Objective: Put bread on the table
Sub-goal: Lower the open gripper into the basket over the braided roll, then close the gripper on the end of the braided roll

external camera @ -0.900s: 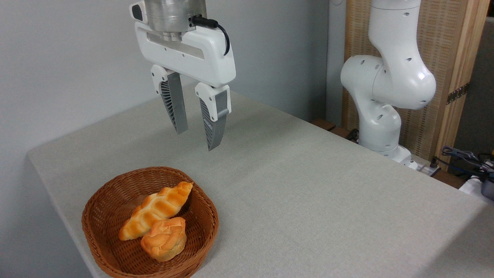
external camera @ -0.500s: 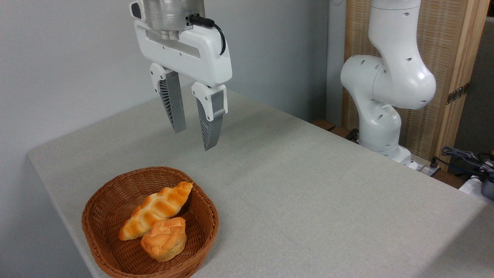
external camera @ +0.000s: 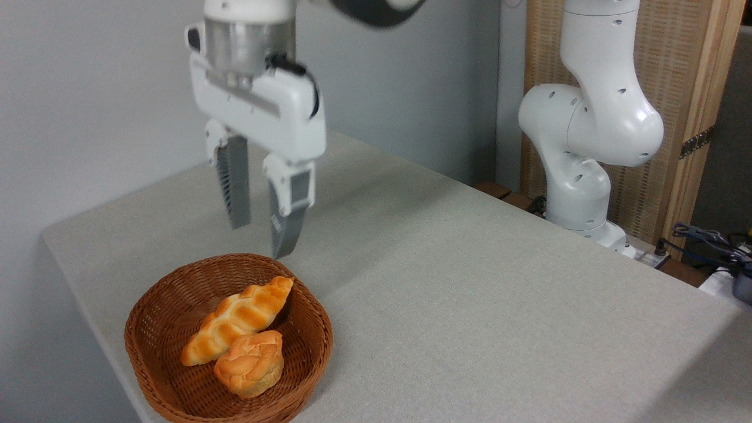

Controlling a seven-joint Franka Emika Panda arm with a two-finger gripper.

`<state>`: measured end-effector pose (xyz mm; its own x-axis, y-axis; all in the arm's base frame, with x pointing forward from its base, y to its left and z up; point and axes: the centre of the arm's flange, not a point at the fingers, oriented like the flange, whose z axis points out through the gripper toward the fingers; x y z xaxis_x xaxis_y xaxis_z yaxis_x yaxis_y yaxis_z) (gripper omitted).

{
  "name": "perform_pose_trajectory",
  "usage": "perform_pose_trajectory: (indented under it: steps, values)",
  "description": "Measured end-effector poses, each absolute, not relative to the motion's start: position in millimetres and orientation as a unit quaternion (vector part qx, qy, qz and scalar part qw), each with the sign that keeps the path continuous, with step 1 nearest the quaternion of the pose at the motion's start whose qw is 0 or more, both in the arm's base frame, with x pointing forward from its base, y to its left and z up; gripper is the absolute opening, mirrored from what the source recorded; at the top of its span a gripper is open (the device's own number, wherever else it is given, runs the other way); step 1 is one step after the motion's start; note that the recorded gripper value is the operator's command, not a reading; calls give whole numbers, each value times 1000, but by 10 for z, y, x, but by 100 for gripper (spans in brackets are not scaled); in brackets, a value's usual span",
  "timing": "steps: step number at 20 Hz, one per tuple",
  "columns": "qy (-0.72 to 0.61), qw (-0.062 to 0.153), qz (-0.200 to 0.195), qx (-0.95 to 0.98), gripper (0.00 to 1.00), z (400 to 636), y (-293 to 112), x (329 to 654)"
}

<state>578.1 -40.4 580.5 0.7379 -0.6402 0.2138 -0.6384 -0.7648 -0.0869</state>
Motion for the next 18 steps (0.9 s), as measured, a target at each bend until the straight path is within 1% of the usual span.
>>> perform_pose_trajectory:
  steps: [2,3,7,10,13,14,16,17,18]
  values:
    - [349,8,-131,-928,100,5533,-513,5838]
    - [353,7,-132,-926,100,5390,-575,5849]
    - [370,-2,-119,-921,100,4882,-820,5898]
    - [379,-5,-121,-918,100,4633,-948,5924]
    - [387,-9,-111,-915,99,4470,-1049,5883]
    - [388,-10,-109,-915,85,4442,-1068,5874]
    - [389,-11,-107,-915,48,4423,-1071,5867]
    - [390,-10,-107,-914,39,4420,-1070,5866]
    - [395,-10,-107,-912,38,4417,-1068,5865]
